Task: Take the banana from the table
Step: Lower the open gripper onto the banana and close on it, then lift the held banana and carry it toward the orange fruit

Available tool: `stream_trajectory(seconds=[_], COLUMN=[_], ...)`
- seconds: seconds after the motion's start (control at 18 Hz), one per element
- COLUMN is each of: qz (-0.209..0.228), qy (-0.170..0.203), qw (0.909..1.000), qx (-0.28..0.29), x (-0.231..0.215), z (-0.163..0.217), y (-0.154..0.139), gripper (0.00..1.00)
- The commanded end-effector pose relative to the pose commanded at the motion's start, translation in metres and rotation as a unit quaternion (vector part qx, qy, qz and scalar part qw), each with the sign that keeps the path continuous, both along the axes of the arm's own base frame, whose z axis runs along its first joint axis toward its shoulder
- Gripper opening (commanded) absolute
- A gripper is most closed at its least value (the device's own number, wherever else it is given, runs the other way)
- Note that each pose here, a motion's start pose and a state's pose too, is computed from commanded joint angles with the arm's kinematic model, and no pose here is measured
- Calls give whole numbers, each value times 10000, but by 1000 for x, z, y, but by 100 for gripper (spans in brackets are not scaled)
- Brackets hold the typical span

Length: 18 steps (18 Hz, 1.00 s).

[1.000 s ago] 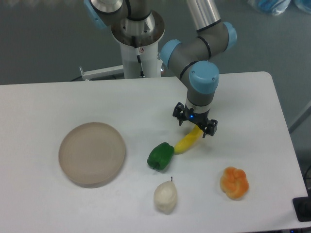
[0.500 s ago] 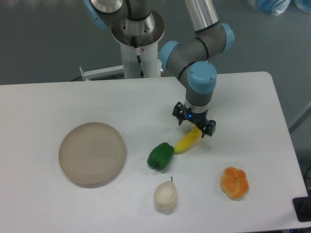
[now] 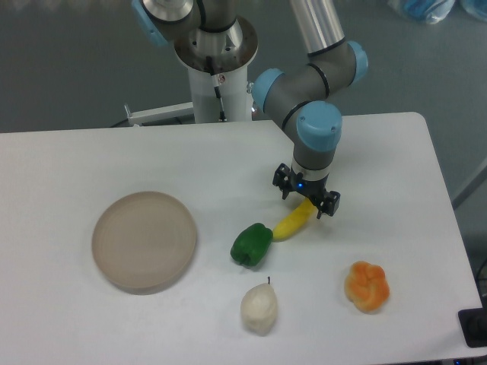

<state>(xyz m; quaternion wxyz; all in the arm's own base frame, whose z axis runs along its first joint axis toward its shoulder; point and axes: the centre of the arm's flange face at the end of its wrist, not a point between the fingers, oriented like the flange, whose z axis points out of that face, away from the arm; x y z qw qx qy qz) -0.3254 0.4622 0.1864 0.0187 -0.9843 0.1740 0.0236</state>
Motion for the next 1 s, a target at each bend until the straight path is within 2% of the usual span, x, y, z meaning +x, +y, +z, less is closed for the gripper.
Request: stream_trajectory(seconds=[0.17,0.28,0.67,0.83,1.0], qz=[-15,-8,53,174,156], qy=[3,9,97,303,473], qw=[10000,10000,9999,9990,9978], qx=[9,14,99,271,438], x=[-3,-3,-14,-40,-55], z=[1,2,14,44,81], y=[-2,-2,-2,-3,11], gripper=[47,39,34,33,33])
